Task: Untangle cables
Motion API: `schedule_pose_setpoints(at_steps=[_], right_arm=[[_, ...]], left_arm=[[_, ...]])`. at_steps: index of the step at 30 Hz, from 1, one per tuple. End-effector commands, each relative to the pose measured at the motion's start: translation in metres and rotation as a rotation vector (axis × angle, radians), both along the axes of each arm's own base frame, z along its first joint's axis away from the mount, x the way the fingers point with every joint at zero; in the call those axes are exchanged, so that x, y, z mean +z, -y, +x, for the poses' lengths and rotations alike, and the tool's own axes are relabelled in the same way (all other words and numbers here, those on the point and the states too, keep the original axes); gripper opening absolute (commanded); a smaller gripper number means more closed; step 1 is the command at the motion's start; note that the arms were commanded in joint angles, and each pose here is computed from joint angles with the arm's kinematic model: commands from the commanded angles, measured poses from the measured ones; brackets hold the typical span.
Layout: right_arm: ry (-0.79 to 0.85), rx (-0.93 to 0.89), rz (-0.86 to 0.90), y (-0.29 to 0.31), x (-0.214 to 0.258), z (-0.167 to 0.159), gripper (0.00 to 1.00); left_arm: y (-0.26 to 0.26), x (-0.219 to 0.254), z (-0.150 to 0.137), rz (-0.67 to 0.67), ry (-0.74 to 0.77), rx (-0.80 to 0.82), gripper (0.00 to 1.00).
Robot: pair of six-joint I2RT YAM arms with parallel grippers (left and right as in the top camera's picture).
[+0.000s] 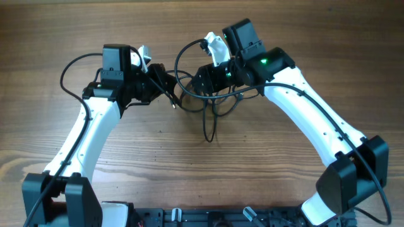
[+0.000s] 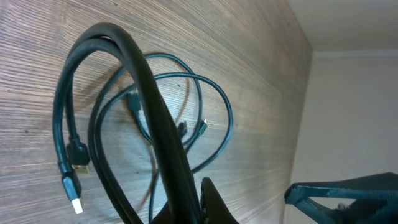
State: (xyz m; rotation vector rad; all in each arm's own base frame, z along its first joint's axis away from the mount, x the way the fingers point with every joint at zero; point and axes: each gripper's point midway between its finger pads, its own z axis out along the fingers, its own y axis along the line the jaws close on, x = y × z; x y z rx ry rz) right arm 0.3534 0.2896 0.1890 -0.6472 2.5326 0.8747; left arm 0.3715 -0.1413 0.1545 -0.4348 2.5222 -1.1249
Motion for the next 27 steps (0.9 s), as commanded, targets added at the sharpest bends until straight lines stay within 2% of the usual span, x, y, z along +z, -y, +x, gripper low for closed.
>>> schedule_pose_setpoints(at_steps=[1, 3, 6, 11, 12, 15, 18, 22, 27], right_arm=[[0.046, -0.039, -0.050, 0.005, -0.003, 0.013, 0.27], [0.064, -0.041, -0.039, 0.003, 0.000, 0.017, 0.16], [0.093, -0.038, -0.012, -0.001, 0.006, 0.021, 0.04], [0.082, -0.067, 0.026, -0.001, 0.012, 0.026, 0.05], [0.086, -0.040, 0.032, -0.004, 0.013, 0.023, 0.08], [0.102, 0.045, 0.027, -0.007, 0.012, 0.014, 0.32], [0.127, 0.132, -0.007, -0.002, 0.006, 0.006, 0.45], [0.165, 0.327, 0.046, -0.011, 0.010, -0.017, 0.50], [0.181, 0.443, 0.093, -0.016, 0.012, -0.033, 0.49]], left_arm=[[0.009, 0.003, -0.007, -0.048, -0.011, -0.056, 0.04], [0.008, 0.000, -0.011, -0.037, -0.023, -0.068, 0.04], [0.007, -0.003, -0.015, -0.029, -0.044, -0.071, 0.04], [0.006, -0.005, -0.018, -0.026, -0.061, -0.068, 0.05], [0.006, -0.005, -0.018, -0.026, -0.061, -0.068, 0.05], [0.006, -0.006, -0.018, -0.022, -0.056, -0.071, 0.04], [0.000, -0.008, -0.015, 0.035, 0.000, -0.103, 0.04], [-0.002, -0.009, -0.015, 0.064, 0.036, -0.136, 0.04], [0.004, -0.006, -0.019, 0.026, 0.034, -0.162, 0.04]])
